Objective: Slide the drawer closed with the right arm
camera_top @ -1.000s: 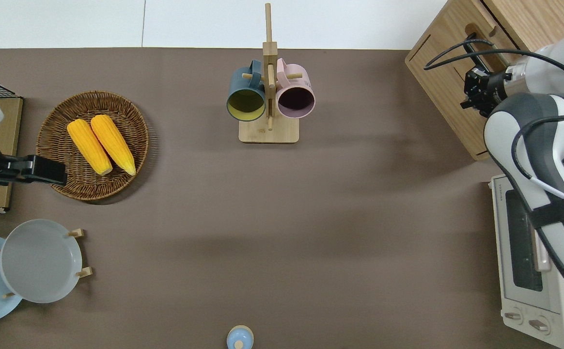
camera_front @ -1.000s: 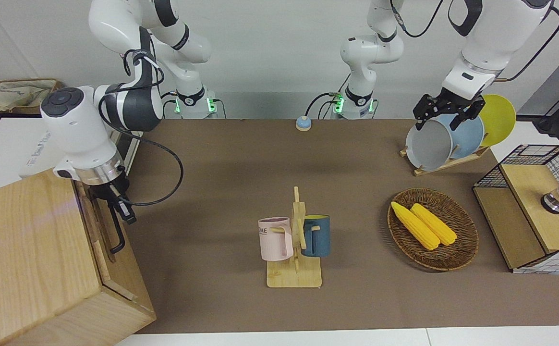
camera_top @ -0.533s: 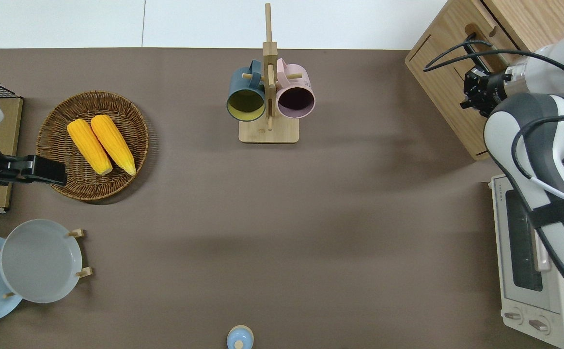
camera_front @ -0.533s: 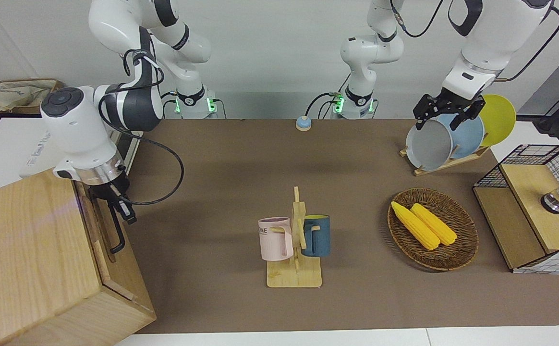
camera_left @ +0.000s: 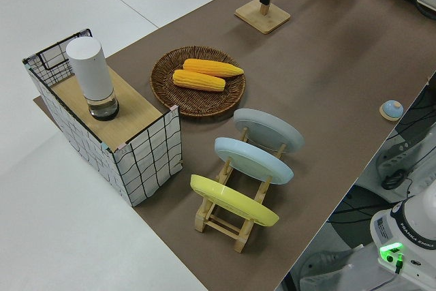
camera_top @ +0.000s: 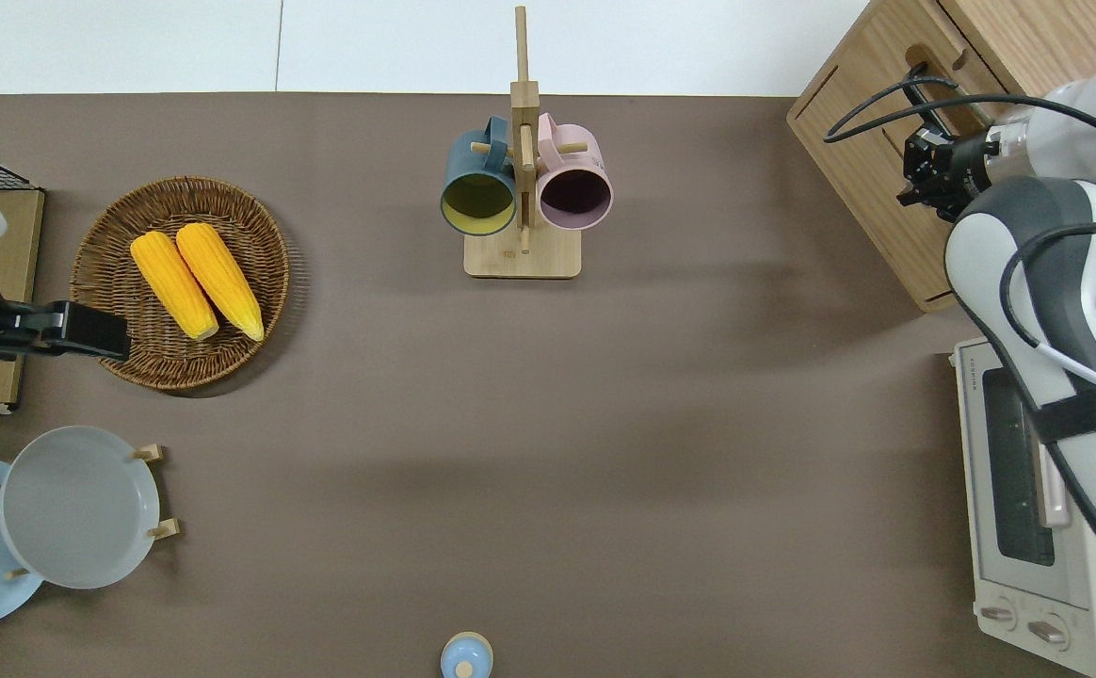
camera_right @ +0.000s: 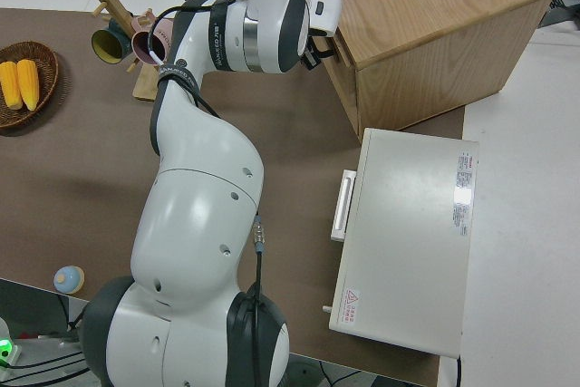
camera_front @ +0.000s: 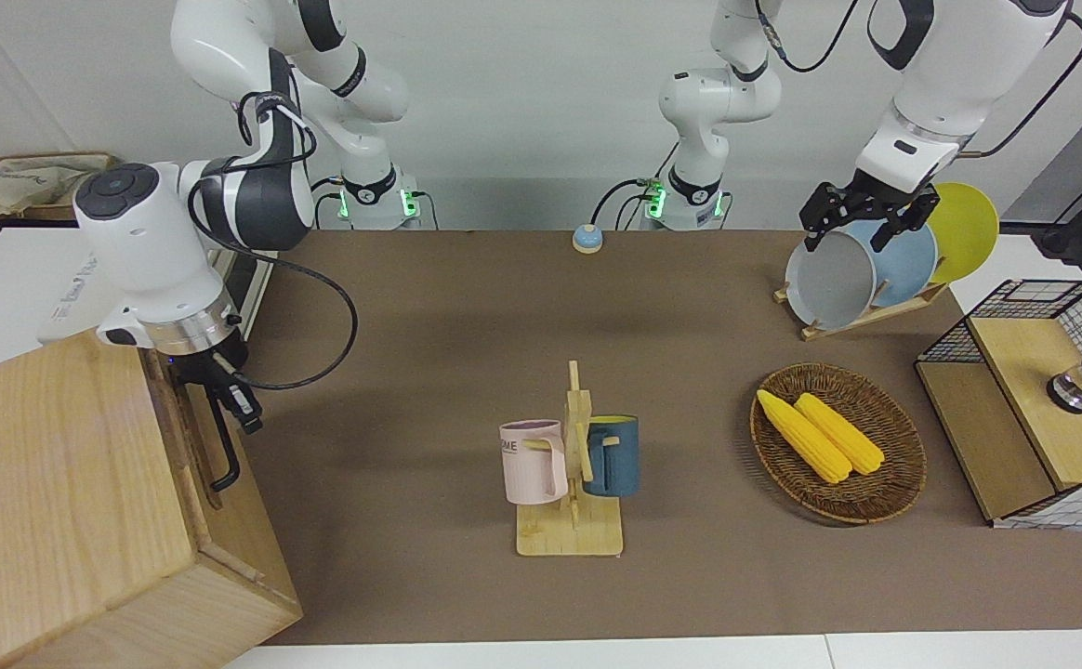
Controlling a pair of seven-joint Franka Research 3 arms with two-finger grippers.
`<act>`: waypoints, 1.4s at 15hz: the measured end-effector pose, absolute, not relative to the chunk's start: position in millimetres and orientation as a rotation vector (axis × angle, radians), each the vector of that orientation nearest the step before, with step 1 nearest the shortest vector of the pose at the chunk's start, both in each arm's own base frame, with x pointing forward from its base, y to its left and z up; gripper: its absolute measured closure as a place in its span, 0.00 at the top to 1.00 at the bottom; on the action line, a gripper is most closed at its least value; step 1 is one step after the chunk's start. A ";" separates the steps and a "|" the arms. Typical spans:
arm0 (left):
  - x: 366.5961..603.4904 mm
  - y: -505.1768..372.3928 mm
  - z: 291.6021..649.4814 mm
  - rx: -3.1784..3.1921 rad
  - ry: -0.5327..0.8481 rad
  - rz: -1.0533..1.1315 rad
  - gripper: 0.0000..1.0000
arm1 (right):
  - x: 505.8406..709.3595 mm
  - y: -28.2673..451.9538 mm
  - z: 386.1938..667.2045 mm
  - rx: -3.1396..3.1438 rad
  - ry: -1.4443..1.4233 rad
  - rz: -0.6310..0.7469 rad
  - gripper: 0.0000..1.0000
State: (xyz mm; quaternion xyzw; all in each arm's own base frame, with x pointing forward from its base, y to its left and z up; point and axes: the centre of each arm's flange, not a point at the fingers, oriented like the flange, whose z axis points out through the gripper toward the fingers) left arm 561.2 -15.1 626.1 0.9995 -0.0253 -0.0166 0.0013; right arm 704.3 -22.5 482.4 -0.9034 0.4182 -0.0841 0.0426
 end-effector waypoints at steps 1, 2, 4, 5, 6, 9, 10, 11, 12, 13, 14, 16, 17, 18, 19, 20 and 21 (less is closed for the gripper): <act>561.2 -15.1 626.1 3.138 -0.079 -0.052 1.00 | 704.3 -22.4 482.4 -2.764 1.279 -0.257 0.01; 561.2 -15.1 626.1 3.138 -0.079 -0.052 1.00 | 704.3 -22.1 482.5 -2.764 1.278 -0.257 0.01; 561.2 -15.1 626.1 3.138 -0.079 -0.052 1.00 | 704.7 -20.7 484.2 -2.764 1.272 -0.262 0.01; 561.2 -15.1 626.1 3.138 -0.079 -0.052 1.00 | 705.1 -18.6 486.4 -2.768 1.258 -0.267 0.01; 561.2 -15.1 626.1 3.138 -0.079 -0.052 1.00 | 704.6 -14.3 487.9 -2.778 1.239 -0.261 0.01; 561.2 -15.1 626.1 3.138 -0.079 -0.052 1.00 | 695.2 25.0 491.3 -2.858 1.134 -0.167 0.01; 561.2 -15.1 626.1 3.138 -0.079 -0.052 1.00 | 688.5 46.0 494.7 -2.902 1.066 -0.123 0.01; 561.2 -15.1 626.1 3.138 -0.079 -0.052 1.00 | 680.6 65.1 499.5 -2.951 0.981 -0.081 0.01; 561.2 -15.1 626.1 3.138 -0.079 -0.052 1.00 | 673.3 78.3 503.9 -2.992 0.898 -0.046 0.01; 561.2 -15.1 626.1 3.138 -0.079 -0.052 1.00 | 665.4 89.4 509.5 -3.036 0.791 -0.011 0.01; 561.2 -15.1 626.1 3.138 -0.079 -0.052 1.00 | 657.9 96.6 516.4 -3.073 0.678 0.012 0.01; 561.2 -15.1 626.1 3.138 -0.079 -0.052 1.00 | 644.0 99.4 531.5 -3.118 0.494 0.022 0.01; 561.2 -15.1 626.1 3.138 -0.079 -0.052 1.00 | 638.2 98.3 537.9 -3.130 0.435 0.018 0.01; 561.2 -15.1 626.1 3.138 -0.079 -0.052 1.00 | 630.8 97.8 545.1 -3.142 0.376 0.020 0.01; 561.2 -15.1 626.1 3.138 -0.079 -0.052 1.00 | 623.2 98.3 552.6 -3.152 0.324 0.023 0.01; 561.2 -15.1 626.1 3.138 -0.079 -0.052 1.00 | 615.0 99.4 561.0 -3.162 0.268 0.024 0.01; 561.2 -15.1 626.1 3.138 -0.079 -0.052 1.00 | 607.7 100.9 569.8 -3.168 0.221 0.016 0.01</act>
